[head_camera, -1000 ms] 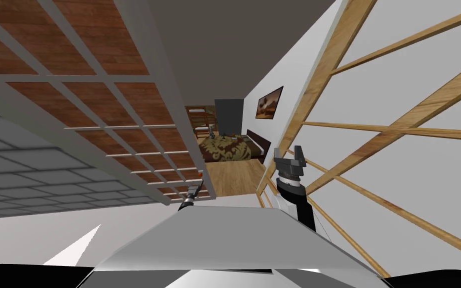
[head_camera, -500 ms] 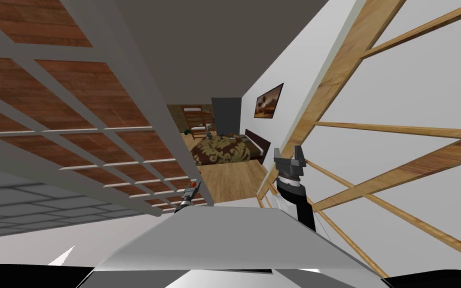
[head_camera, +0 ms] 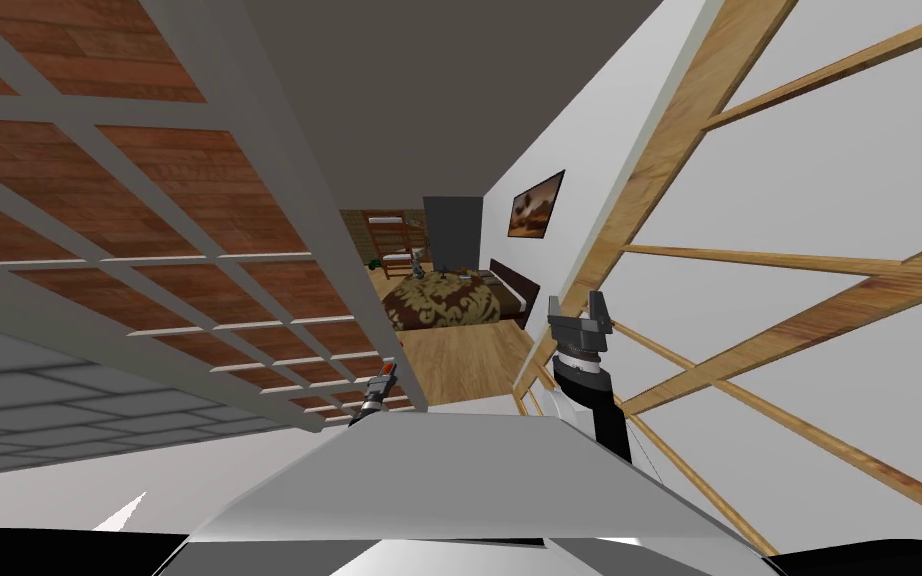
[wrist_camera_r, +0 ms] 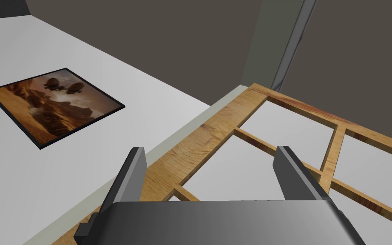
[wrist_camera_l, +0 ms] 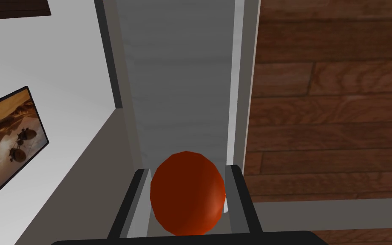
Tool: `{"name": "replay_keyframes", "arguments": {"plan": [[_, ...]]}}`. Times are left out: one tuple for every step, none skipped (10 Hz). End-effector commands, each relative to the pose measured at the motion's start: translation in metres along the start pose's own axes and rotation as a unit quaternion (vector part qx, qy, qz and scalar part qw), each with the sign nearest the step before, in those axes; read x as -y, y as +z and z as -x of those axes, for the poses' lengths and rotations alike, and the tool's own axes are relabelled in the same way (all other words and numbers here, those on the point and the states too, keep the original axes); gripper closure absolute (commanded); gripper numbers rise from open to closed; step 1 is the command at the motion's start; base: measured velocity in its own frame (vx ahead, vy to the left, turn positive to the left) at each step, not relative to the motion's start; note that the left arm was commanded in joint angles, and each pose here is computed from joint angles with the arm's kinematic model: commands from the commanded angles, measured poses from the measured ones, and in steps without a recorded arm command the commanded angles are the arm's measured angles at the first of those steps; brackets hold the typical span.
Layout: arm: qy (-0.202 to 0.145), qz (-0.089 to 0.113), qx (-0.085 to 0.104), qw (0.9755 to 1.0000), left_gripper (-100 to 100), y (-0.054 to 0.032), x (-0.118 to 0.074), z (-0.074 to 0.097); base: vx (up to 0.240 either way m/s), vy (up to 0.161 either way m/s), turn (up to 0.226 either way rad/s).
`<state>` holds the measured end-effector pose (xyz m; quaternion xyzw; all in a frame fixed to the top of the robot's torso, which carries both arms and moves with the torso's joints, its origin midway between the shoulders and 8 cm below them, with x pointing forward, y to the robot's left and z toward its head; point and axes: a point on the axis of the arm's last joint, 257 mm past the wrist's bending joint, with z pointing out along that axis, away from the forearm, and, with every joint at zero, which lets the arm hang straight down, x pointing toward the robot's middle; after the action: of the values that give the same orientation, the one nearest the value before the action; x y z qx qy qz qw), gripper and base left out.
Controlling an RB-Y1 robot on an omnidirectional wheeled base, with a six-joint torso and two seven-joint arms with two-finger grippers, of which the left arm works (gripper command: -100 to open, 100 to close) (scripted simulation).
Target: Pull the door open
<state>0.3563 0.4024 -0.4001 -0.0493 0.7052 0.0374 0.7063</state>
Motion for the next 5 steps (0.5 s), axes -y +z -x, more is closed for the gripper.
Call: {"name": "replay_keyframes", "arguments": {"plan": [[-0.001,-0.001,0.001,1.0,100,0.0004,0.0009,0.0007,0.0,0.0,0.0],[-0.022,0.001,0.001,0.9998,100,0.0008,-0.0003,0.0005,-0.016,0.006,-0.031],[-0.029,0.002,0.001,0.9996,100,0.0011,-0.0004,0.0007,-0.024,0.01,-0.042],[-0.037,0.002,0.002,0.9993,100,0.0014,-0.0005,0.0009,-0.022,0.009,-0.028],[-0.05,0.003,0.003,0.9987,100,0.002,-0.0007,0.0012,-0.024,0.007,-0.032]]}}
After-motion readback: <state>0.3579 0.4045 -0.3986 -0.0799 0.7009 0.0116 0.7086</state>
